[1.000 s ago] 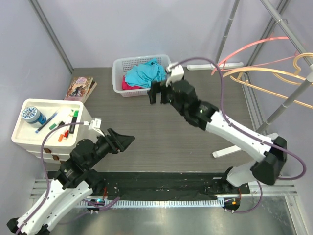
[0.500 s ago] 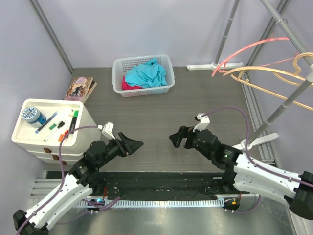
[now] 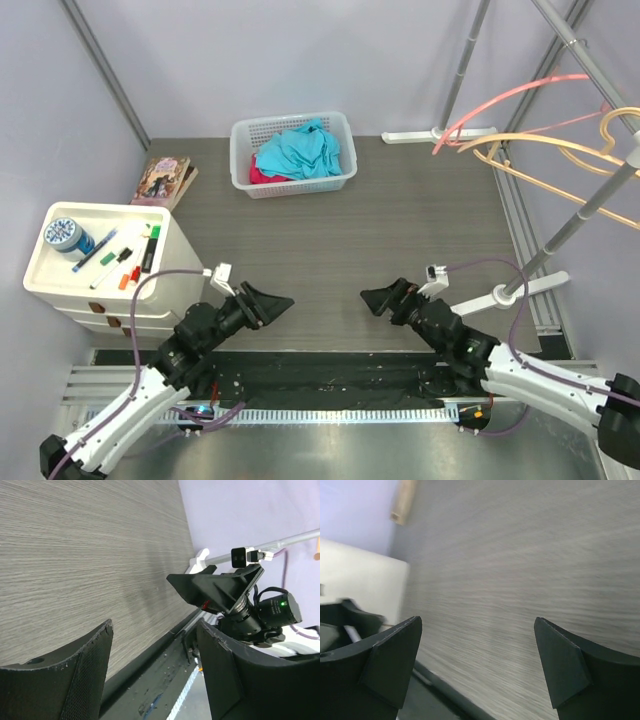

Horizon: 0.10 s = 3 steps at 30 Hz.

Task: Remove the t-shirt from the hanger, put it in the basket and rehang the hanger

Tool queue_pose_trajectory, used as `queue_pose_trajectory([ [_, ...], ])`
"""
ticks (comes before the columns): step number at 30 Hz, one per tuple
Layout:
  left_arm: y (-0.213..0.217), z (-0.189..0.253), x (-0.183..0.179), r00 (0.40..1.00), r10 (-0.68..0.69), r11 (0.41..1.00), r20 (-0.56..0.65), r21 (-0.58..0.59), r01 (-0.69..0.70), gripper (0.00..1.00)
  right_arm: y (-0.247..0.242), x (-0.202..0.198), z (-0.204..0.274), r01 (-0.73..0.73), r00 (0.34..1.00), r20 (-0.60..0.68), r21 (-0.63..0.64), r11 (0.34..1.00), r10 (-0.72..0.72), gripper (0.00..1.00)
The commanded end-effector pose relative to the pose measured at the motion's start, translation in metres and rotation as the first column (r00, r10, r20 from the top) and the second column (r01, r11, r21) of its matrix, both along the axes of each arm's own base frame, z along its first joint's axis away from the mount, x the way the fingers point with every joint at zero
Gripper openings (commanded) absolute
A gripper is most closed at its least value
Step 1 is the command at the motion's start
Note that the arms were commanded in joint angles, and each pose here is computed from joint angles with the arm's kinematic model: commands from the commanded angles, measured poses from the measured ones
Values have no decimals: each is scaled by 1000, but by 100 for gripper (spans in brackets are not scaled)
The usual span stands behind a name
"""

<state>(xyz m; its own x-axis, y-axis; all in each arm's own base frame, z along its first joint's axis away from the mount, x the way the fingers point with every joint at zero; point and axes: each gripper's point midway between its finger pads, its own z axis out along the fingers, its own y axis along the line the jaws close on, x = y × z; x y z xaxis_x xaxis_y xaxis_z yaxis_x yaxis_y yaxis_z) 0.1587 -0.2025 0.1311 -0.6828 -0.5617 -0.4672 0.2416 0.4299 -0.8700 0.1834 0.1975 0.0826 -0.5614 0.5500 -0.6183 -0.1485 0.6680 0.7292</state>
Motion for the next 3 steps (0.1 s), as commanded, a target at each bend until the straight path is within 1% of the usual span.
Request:
queue_pose_trajectory([
  [1, 0, -10, -3, 1000, 11, 997, -29, -79, -13, 68, -2, 4, 14, 62, 997, 33, 225, 972, -72, 99],
  [2, 1, -12, -3, 999, 11, 996, -35, -88, -15, 68, -2, 4, 14, 59, 997, 35, 228, 972, -69, 99],
  [3, 0, -13, -4, 999, 9, 995, -37, -101, -13, 68, 3, -1, 20, 16, 998, 51, 247, 969, -29, 99],
])
